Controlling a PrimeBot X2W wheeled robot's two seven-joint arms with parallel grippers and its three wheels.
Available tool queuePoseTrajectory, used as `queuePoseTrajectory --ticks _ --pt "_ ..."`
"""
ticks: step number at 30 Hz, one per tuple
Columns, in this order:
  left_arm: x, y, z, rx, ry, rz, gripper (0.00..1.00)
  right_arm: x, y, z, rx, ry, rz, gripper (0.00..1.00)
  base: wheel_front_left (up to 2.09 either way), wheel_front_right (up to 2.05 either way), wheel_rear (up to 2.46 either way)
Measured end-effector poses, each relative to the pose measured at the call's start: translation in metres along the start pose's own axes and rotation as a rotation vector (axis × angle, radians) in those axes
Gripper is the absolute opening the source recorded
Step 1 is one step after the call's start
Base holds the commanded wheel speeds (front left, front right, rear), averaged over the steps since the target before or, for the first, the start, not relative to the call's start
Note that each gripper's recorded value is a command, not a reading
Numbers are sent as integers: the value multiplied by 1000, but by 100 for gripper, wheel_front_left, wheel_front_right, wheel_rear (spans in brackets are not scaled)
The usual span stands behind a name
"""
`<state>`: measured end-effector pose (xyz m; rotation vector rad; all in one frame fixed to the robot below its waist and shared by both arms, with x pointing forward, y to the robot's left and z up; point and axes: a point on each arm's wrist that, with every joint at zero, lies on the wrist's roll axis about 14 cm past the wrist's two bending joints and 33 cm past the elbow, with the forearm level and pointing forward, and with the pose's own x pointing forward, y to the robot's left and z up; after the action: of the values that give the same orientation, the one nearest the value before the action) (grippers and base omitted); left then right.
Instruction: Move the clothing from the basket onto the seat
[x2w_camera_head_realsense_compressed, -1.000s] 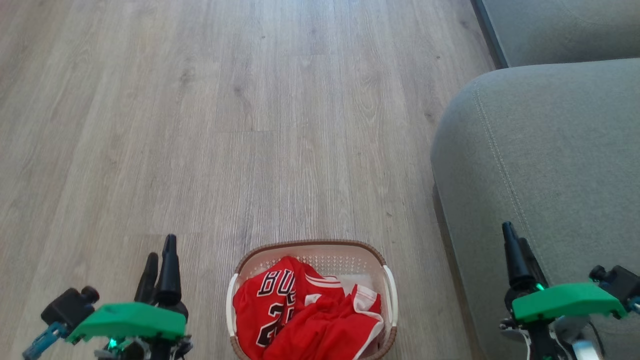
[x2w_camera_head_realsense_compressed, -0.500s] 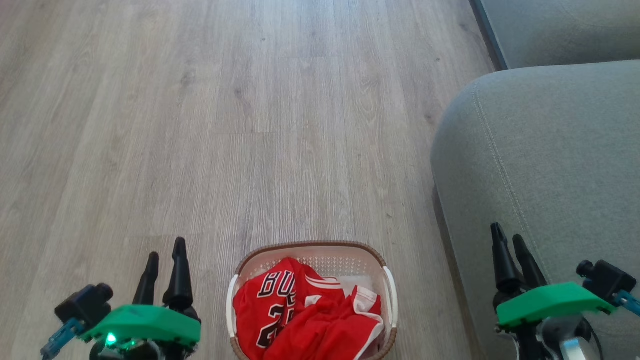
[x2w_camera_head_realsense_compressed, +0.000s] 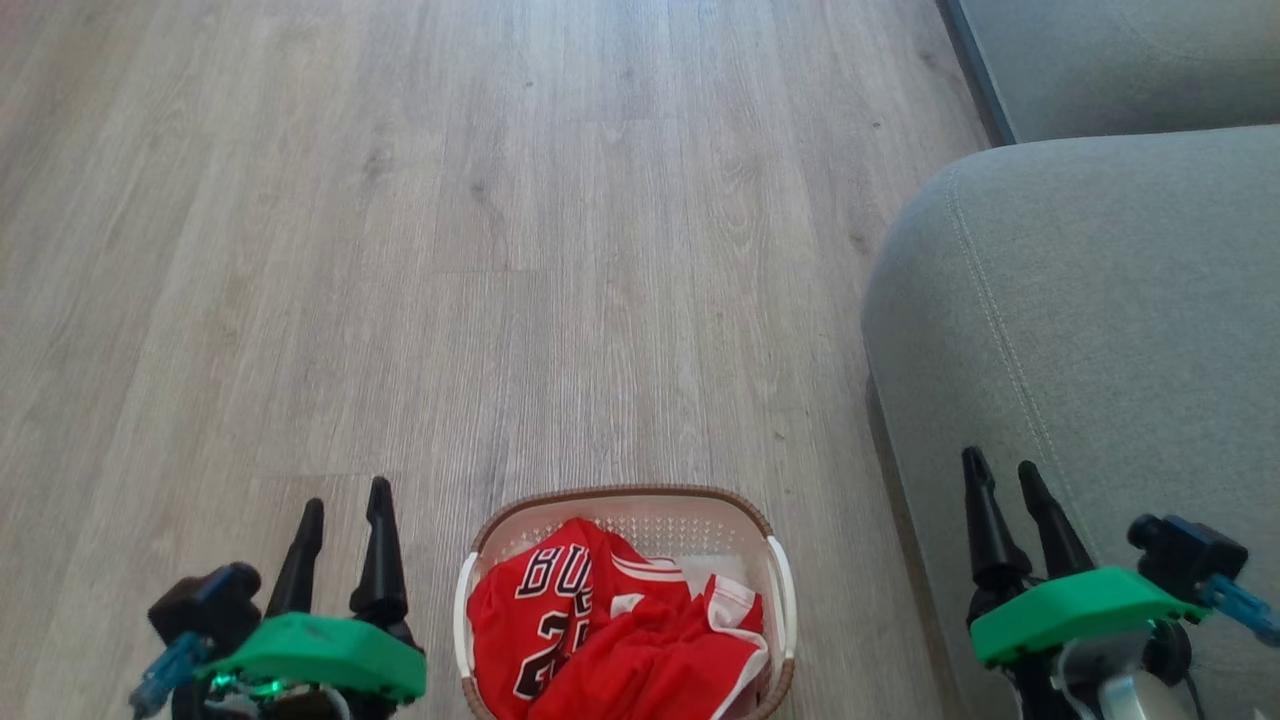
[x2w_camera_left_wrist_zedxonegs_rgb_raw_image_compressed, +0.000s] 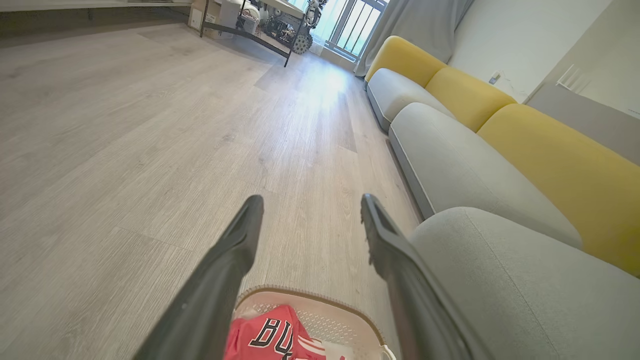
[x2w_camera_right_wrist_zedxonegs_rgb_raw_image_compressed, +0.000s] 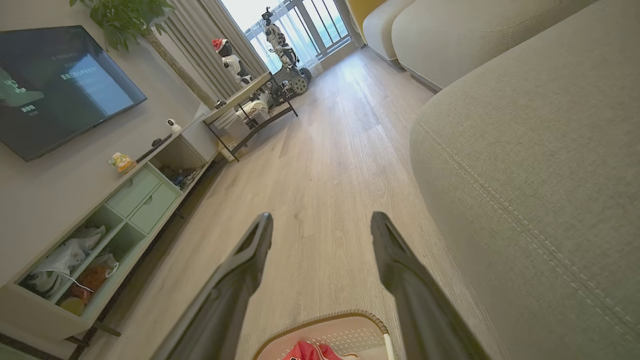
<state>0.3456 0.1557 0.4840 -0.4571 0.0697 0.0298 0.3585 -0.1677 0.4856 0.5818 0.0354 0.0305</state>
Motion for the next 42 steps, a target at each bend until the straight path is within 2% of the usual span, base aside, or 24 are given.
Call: queuePoseTrajectory --ticks 35,42 --pt "-13 -16 -2 392 -79 -63 100 -3 29 -4 -400 -33 135 100 0 0 0" --pt "-14 -17 -2 413 -86 -71 100 -3 31 -4 -430 -37 146 100 0 0 0"
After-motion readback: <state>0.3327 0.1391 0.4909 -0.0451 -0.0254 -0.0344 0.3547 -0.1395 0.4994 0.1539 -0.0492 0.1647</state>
